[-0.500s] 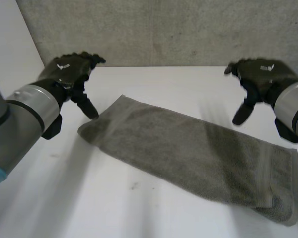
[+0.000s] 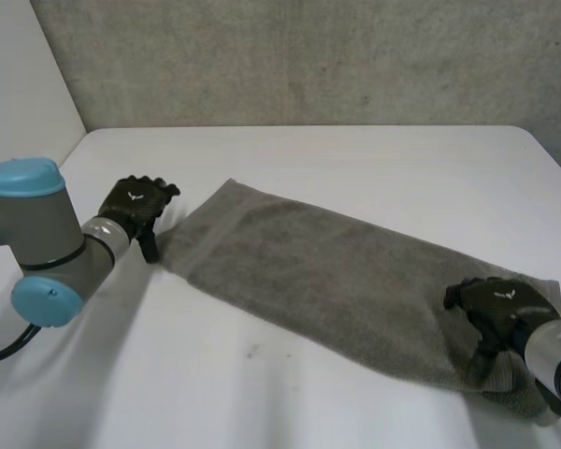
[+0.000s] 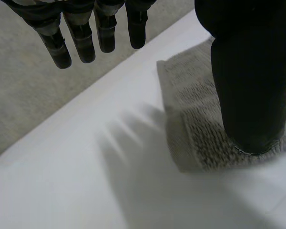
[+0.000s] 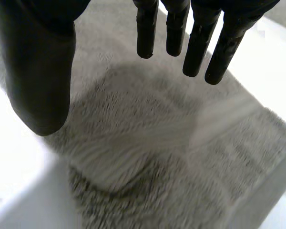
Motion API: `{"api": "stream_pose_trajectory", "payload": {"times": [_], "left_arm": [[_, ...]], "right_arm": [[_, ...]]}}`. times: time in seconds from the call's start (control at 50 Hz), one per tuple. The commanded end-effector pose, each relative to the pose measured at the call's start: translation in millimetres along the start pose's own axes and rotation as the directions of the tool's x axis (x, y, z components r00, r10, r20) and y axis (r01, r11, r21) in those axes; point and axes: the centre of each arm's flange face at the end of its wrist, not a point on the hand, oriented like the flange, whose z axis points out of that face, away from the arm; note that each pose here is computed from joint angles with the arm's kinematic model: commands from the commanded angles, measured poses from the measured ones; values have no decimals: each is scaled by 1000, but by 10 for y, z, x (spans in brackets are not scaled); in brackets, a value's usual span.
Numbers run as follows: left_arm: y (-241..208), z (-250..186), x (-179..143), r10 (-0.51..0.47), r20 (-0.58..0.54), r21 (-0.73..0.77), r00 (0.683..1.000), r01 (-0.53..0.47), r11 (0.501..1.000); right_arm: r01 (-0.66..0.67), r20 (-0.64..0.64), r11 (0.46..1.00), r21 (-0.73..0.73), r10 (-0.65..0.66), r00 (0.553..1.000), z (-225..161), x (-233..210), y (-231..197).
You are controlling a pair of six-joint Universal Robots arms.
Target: Fold the towel.
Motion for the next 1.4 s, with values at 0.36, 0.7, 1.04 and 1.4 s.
{"api": "stream_pose_trajectory", "payload": {"times": [0.36, 0.7, 1.04, 1.4], "left_arm": [[184, 49, 106, -19, -62, -32, 998, 17, 999], [228, 109, 127, -8, -49, 9, 999, 9, 1000], [-361, -210, -6, 0, -10, 82, 1000, 1, 997], [-981, -1424, -190, -46, 110, -177, 993, 65, 982]], "right_arm": [[14, -79, 993, 119, -5, 997, 142, 85, 163], [8, -107, 987, 158, 9, 994, 179, 173, 132], [44, -162, 964, 260, -1, 987, 129, 297, -170], [234, -24, 972, 10, -234, 972, -175, 341, -701]]}}
